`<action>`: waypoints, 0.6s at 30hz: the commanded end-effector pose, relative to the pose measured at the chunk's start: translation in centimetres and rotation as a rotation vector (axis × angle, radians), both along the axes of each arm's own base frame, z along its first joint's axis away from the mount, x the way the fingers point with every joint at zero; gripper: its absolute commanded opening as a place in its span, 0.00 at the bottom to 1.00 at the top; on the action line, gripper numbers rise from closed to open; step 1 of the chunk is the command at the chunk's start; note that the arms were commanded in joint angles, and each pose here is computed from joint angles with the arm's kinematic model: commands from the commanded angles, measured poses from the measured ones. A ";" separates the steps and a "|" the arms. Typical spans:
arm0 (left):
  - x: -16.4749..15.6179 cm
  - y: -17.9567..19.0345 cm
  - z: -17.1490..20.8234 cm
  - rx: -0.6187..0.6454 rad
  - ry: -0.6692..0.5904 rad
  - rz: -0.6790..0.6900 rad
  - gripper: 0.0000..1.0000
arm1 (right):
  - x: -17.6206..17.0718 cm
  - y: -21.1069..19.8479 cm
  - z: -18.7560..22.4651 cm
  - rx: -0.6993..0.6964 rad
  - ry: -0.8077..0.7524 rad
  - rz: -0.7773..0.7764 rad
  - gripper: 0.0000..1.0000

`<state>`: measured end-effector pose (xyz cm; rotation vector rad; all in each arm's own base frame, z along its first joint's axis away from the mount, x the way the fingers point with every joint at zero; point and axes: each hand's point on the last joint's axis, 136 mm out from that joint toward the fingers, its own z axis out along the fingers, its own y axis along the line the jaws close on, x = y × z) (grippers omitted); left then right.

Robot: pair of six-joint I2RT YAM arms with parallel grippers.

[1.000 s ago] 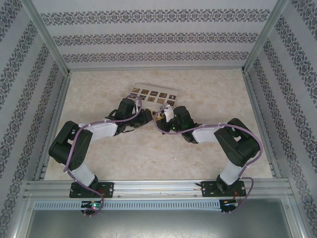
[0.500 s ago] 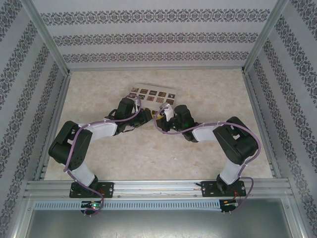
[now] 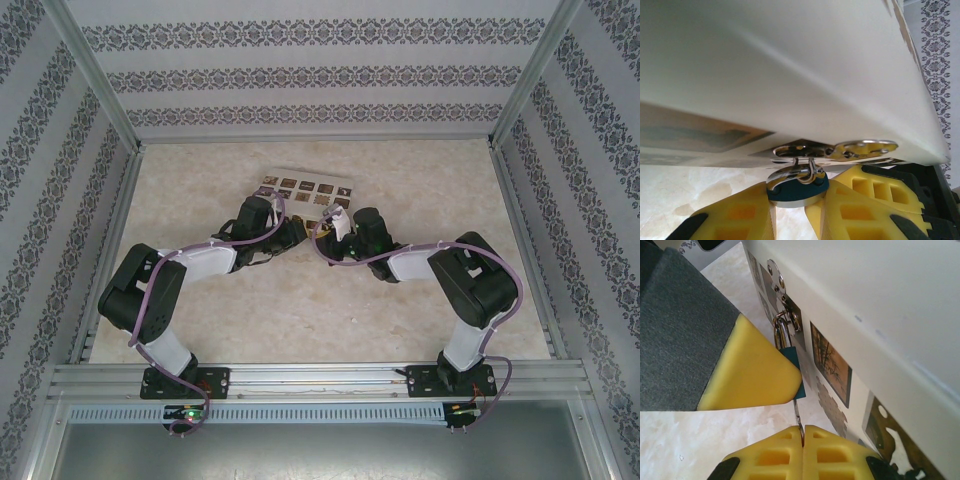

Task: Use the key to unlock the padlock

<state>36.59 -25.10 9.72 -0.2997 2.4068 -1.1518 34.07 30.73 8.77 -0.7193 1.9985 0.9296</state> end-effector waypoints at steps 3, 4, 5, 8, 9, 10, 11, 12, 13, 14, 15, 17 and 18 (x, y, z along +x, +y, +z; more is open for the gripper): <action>-2.8 -2.8 0.2 -0.070 0.059 -0.159 0.23 | 2.3 1.9 6.4 0.146 -0.207 0.012 0.00; -2.8 -2.9 0.1 -0.071 0.061 -0.160 0.23 | 2.1 2.2 6.7 0.167 -0.194 0.032 0.00; -2.7 -2.8 0.1 -0.072 0.061 -0.158 0.23 | 1.8 2.5 6.9 0.184 -0.180 0.051 0.00; -2.6 -2.9 0.1 -0.077 0.058 -0.155 0.23 | 1.3 3.3 7.3 0.228 -0.133 0.095 0.00; -2.5 -2.9 0.1 -0.076 0.055 -0.154 0.23 | 1.3 3.4 7.4 0.235 -0.125 0.100 0.00; -2.4 -2.9 0.1 -0.075 0.054 -0.152 0.23 | 1.2 3.5 7.3 0.236 -0.123 0.102 0.00; -2.4 -2.9 0.1 -0.073 0.052 -0.150 0.23 | 1.2 3.5 7.3 0.235 -0.122 0.097 0.00; -2.4 -2.9 0.1 -0.073 0.052 -0.148 0.23 | 1.2 3.5 7.3 0.235 -0.124 0.091 0.00; -2.4 -2.9 0.0 -0.075 0.052 -0.148 0.23 | 1.3 3.5 7.4 0.237 -0.128 0.086 0.00; -2.4 -2.9 0.0 -0.079 0.052 -0.148 0.23 | 1.4 3.5 7.4 0.235 -0.132 0.080 0.00; -2.4 -3.0 0.0 -0.081 0.055 -0.150 0.23 | 1.6 3.4 7.4 0.232 -0.138 0.072 0.00; -2.4 -3.0 0.1 -0.084 0.056 -0.154 0.23 | 1.9 3.2 7.5 0.213 -0.171 0.054 0.00; -2.5 -3.0 0.0 -0.082 0.060 -0.156 0.23 | 2.0 3.1 7.6 0.204 -0.187 0.046 0.00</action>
